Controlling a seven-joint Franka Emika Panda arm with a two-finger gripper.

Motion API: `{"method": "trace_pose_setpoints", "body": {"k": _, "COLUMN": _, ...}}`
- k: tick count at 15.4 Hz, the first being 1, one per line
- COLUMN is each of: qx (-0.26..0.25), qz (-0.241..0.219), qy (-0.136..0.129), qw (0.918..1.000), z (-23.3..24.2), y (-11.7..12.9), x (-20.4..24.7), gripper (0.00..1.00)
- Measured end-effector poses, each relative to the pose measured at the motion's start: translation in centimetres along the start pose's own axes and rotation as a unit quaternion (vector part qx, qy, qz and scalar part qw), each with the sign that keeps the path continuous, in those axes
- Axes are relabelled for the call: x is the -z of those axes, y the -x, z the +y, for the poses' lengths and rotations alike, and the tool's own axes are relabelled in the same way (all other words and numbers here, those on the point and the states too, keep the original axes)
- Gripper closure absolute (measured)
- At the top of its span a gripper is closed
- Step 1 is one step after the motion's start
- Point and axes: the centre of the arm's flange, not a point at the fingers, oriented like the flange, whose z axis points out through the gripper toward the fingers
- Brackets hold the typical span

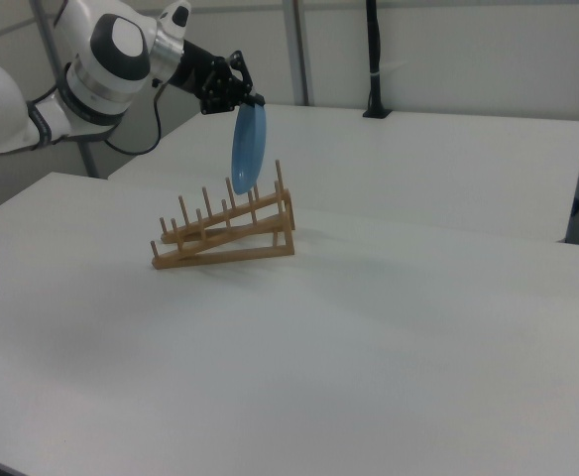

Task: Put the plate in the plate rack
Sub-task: 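Lift the plate by its rim and tilt it upright toward the rack, then lower the upright plate between the rack pegs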

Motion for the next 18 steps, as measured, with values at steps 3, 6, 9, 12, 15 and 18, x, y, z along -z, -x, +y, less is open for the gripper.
{"method": "trace_pose_setpoints", "body": {"k": 3, "qx": 0.013, "qz": 0.000, "qy": 0.003, "qw": 0.9999, "z": -1.3, "y": -1.1, "x": 0.8, "gripper": 0.95}}
{"method": "trace_pose_setpoints", "body": {"k": 6, "qx": 0.022, "qz": -0.003, "qy": 0.018, "qw": 0.9996, "z": -1.9, "y": -1.2, "x": 0.6, "gripper": 0.95}}
{"method": "trace_pose_setpoints", "body": {"k": 9, "qx": 0.030, "qz": -0.007, "qy": 0.028, "qw": 0.9991, "z": -2.7, "y": -1.3, "x": -0.1, "gripper": 0.95}}
{"method": "trace_pose_setpoints", "body": {"k": 12, "qx": 0.046, "qz": -0.004, "qy": 0.030, "qw": 0.9985, "z": -4.1, "y": -1.8, "x": -0.2, "gripper": 0.95}}
{"method": "trace_pose_setpoints", "body": {"k": 15, "qx": 0.054, "qz": -0.008, "qy": 0.036, "qw": 0.9979, "z": -5.9, "y": -2.1, "x": -1.3, "gripper": 0.95}}
{"method": "trace_pose_setpoints", "body": {"k": 18, "qx": 0.056, "qz": -0.004, "qy": 0.044, "qw": 0.9975, "z": -7.1, "y": -2.6, "x": -1.4, "gripper": 0.95}}
